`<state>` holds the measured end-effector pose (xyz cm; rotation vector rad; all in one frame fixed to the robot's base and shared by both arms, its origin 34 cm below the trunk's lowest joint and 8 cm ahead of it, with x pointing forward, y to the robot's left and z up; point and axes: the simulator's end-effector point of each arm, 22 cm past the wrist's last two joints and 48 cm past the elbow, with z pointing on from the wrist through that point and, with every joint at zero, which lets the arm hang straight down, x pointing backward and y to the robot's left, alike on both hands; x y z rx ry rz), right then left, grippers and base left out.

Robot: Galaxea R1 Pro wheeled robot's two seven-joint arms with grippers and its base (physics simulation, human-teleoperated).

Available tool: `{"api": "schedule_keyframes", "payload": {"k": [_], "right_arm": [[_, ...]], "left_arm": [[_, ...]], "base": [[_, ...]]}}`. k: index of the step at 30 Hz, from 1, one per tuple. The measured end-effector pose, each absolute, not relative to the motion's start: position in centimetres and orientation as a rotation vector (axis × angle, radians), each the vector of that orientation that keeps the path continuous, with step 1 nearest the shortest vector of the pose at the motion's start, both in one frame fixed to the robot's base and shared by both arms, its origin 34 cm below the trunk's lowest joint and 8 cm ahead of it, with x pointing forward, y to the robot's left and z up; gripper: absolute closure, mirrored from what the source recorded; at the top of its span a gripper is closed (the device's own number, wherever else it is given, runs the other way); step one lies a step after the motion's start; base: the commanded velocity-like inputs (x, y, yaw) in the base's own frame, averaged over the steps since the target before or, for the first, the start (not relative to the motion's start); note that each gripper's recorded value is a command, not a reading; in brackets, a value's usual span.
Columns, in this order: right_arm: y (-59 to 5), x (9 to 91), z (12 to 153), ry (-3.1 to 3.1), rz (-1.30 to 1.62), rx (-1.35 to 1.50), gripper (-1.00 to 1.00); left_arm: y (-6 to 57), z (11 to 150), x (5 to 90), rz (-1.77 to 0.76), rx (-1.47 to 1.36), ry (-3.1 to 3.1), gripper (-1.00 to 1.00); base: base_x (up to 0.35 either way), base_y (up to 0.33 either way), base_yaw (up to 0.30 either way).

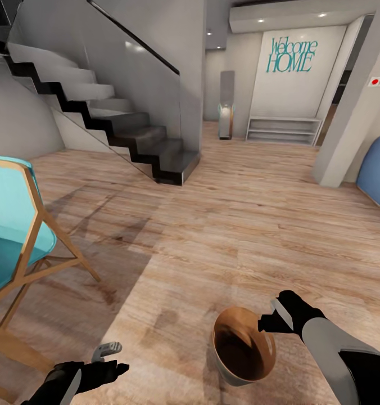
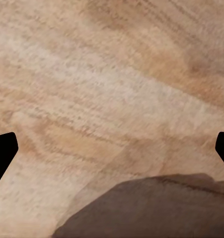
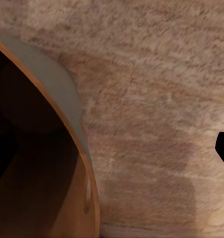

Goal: Put the three can of soda from the living room inside the tash can in the kitchen.

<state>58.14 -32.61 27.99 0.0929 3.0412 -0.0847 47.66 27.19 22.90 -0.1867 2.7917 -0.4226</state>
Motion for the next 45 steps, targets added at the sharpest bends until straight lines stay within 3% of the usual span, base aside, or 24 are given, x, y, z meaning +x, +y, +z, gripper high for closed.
{"api": "schedule_keyframes", "payload": {"k": [45], "right_arm": [[-32.63,57.90,27.82,3.045,-0.092,0.080,-1.00]], "left_arm": [[27.10,22.96,47.80,-0.423,-0.186,2.786,-1.00]], "base": [[0.000,0.000,0.000]]}}
